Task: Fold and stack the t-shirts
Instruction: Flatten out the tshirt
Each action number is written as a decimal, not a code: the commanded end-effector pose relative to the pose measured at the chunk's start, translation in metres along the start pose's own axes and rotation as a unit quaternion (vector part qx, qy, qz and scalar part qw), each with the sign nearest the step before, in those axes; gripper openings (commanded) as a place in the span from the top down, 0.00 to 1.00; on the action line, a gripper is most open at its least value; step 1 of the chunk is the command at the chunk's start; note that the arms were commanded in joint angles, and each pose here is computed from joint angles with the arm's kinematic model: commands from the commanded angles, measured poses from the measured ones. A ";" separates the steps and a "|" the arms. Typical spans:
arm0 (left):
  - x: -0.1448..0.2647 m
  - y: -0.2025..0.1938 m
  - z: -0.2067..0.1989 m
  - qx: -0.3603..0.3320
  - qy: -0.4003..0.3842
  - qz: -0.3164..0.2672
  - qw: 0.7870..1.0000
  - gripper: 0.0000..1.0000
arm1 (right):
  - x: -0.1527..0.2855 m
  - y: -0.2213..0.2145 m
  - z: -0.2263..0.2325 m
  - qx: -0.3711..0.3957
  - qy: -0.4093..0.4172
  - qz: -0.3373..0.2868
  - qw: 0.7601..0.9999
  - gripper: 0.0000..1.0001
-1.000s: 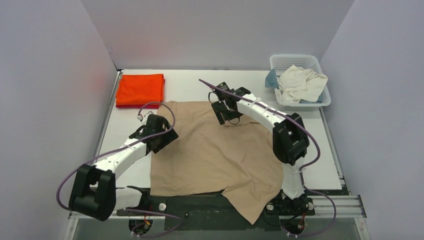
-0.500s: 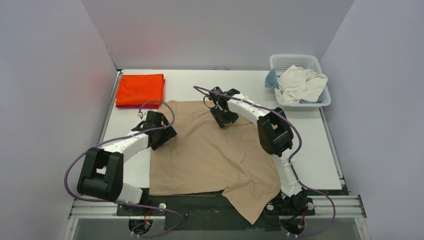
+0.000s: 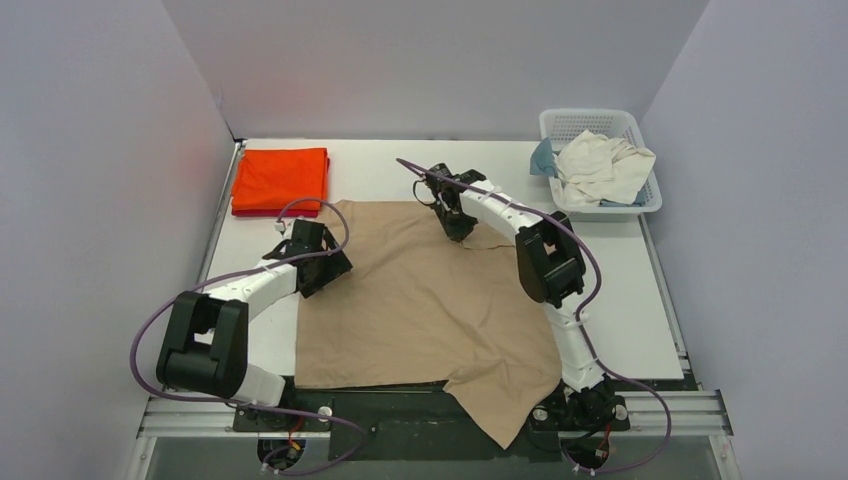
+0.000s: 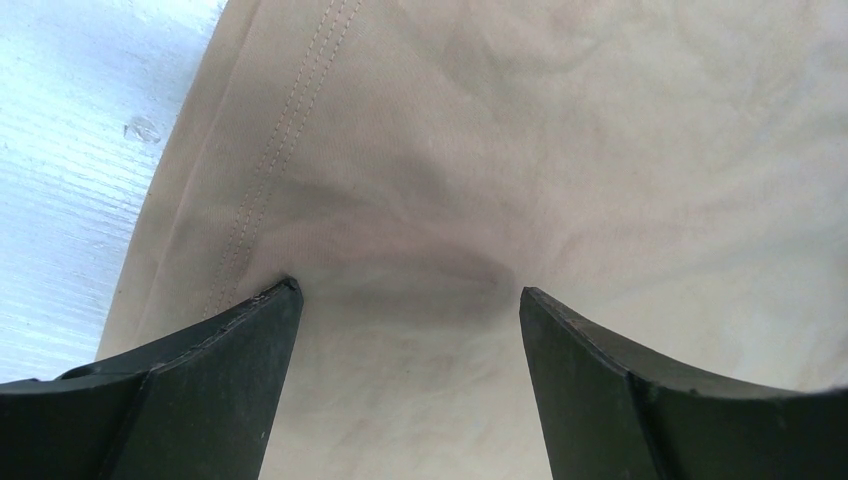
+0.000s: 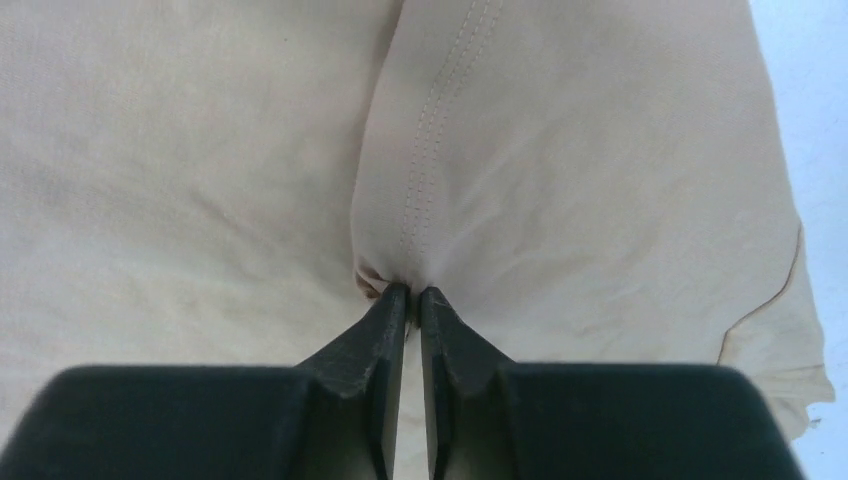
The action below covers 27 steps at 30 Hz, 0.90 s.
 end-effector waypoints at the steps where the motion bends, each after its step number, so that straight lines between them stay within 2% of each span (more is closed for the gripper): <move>1: -0.007 0.005 0.011 -0.011 0.035 -0.008 0.999 0.09 | 0.004 0.007 -0.006 -0.010 -0.007 -0.007 1.000 0.97; 2: -0.008 0.006 0.012 -0.011 0.038 -0.009 0.999 0.09 | 0.005 0.006 -0.006 -0.009 -0.008 -0.007 1.000 1.00; 10: -0.006 0.016 0.021 -0.002 0.068 -0.023 0.997 0.09 | 0.032 0.014 -0.046 -0.029 -0.069 -0.030 0.997 1.00; 17: -0.006 0.024 0.023 -0.002 0.078 -0.025 0.997 0.09 | 0.038 0.023 -0.084 -0.042 -0.090 -0.046 0.994 1.00; 19: -0.006 0.027 0.023 -0.005 0.079 -0.028 0.996 0.09 | 0.042 0.034 -0.104 -0.043 -0.128 -0.062 0.989 1.00; 23: -0.005 0.030 0.020 -0.013 0.071 -0.032 0.997 0.09 | 0.049 0.062 -0.163 -0.044 -0.265 -0.089 0.959 1.00; 25: -0.005 0.031 0.018 -0.016 0.064 -0.032 0.997 0.09 | 0.056 0.075 -0.198 -0.026 -0.355 -0.089 0.930 1.00; 26: -0.004 0.031 0.017 -0.020 0.059 -0.030 0.998 0.09 | 0.056 0.082 -0.209 -0.041 -0.398 -0.097 0.911 1.00; 27: -0.004 0.031 0.015 -0.022 0.055 -0.030 0.998 0.09 | 0.063 0.087 -0.218 -0.035 -0.420 -0.098 0.902 0.89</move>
Point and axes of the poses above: each gripper's point midway between its finger pads, its own x axis back along the fingers, its own z axis along the line the jaws close on, y = z × x, the point moved 5 cm from there along x, back along the fingers, and after that the axes turned 7 degrees about x, right-handed, at the moved point
